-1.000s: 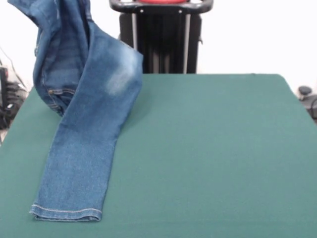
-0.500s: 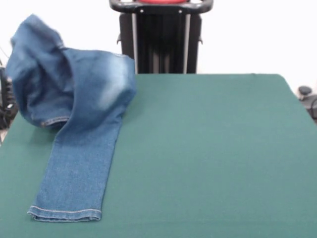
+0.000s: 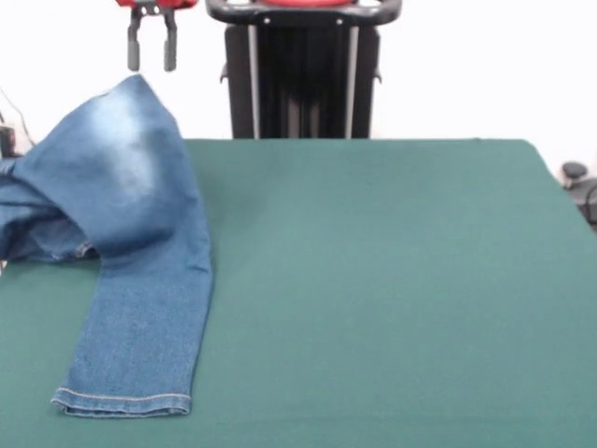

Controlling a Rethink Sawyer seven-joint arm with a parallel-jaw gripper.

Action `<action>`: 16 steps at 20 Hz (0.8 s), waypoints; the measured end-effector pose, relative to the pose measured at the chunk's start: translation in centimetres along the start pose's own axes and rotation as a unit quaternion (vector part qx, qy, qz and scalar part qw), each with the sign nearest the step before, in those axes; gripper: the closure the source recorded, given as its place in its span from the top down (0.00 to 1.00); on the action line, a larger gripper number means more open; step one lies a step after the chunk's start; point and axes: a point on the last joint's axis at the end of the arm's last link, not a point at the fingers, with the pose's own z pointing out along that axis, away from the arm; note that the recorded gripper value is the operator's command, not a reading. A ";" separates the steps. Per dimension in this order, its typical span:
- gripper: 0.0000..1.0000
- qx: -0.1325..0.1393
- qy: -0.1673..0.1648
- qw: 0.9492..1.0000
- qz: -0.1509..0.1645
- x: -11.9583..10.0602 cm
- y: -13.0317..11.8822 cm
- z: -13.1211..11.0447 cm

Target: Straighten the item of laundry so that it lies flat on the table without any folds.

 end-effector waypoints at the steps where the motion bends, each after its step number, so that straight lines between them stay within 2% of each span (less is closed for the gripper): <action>1: 1.00 -0.004 0.003 1.000 0.001 0.0 0.2 0.3; 4: 1.00 -0.024 0.018 1.000 0.004 0.6 1.2 1.7; 16: 1.00 -0.057 0.061 0.996 -0.015 3.7 5.1 3.6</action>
